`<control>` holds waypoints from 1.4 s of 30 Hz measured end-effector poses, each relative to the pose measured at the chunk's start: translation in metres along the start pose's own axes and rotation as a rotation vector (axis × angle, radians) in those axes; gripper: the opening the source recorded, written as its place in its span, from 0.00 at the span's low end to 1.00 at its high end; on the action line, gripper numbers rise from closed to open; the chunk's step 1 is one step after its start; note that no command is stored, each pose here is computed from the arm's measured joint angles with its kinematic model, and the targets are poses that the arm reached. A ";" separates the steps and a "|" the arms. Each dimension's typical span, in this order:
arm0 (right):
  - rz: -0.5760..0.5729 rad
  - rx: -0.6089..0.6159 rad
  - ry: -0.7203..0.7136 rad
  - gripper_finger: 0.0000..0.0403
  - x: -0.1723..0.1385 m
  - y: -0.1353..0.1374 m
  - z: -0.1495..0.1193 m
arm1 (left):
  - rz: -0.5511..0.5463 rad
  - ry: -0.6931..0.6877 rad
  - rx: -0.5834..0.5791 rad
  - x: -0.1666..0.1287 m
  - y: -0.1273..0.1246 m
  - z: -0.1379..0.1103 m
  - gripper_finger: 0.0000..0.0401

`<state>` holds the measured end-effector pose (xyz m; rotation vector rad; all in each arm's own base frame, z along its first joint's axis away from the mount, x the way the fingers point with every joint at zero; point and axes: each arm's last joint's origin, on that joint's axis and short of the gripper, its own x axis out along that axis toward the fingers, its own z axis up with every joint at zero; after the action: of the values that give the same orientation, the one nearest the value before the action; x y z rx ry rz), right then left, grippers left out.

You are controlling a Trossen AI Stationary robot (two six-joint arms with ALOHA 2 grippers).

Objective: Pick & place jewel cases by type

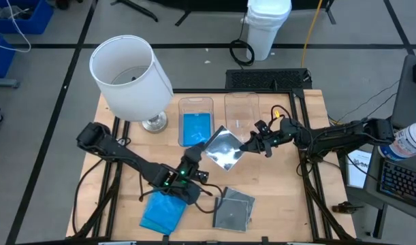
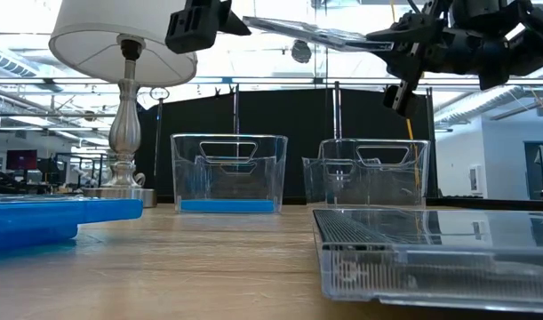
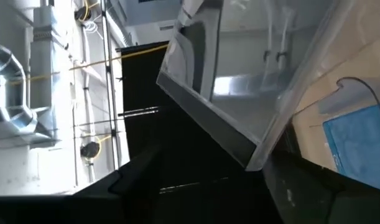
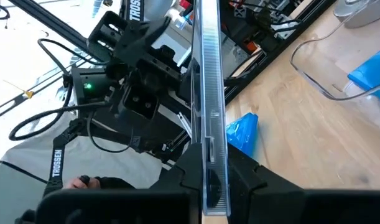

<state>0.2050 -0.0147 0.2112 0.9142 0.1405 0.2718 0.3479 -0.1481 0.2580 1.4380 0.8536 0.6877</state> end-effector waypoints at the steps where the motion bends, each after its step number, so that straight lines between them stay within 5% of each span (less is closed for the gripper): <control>1: 0.001 -0.007 0.000 0.07 0.000 0.000 0.000 | 0.002 0.001 -0.014 0.000 0.001 0.000 0.69; 10: 0.022 -0.084 0.030 0.05 0.001 0.002 -0.003 | 0.008 -0.039 -0.106 -0.017 0.017 -0.009 0.78; 15: 0.061 -0.238 0.058 0.07 0.002 0.005 -0.006 | -0.032 -0.110 -0.306 -0.038 0.036 -0.030 0.78; 20: 0.086 -0.309 0.063 0.05 0.001 0.009 -0.007 | -0.503 -0.252 -0.628 -0.049 0.043 -0.066 0.75; 22: 0.100 -0.339 0.073 0.05 -0.001 0.008 -0.005 | -0.650 -0.277 -0.704 -0.048 0.038 -0.067 0.70; 27: 0.057 -0.436 0.118 0.05 0.003 0.016 0.012 | -0.884 -0.531 -0.680 -0.052 -0.002 -0.055 0.47; 33: -0.135 -0.573 0.272 0.05 0.009 0.035 0.036 | -0.973 -0.850 -0.682 -0.052 -0.043 -0.056 0.06; 42: -0.459 -0.725 0.397 0.05 -0.004 0.070 0.070 | -0.969 -0.947 -0.922 -0.006 -0.082 -0.087 0.01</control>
<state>0.2058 -0.0282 0.3095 0.0854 0.5704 0.0569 0.2641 -0.1083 0.1816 0.2800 0.2817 -0.3532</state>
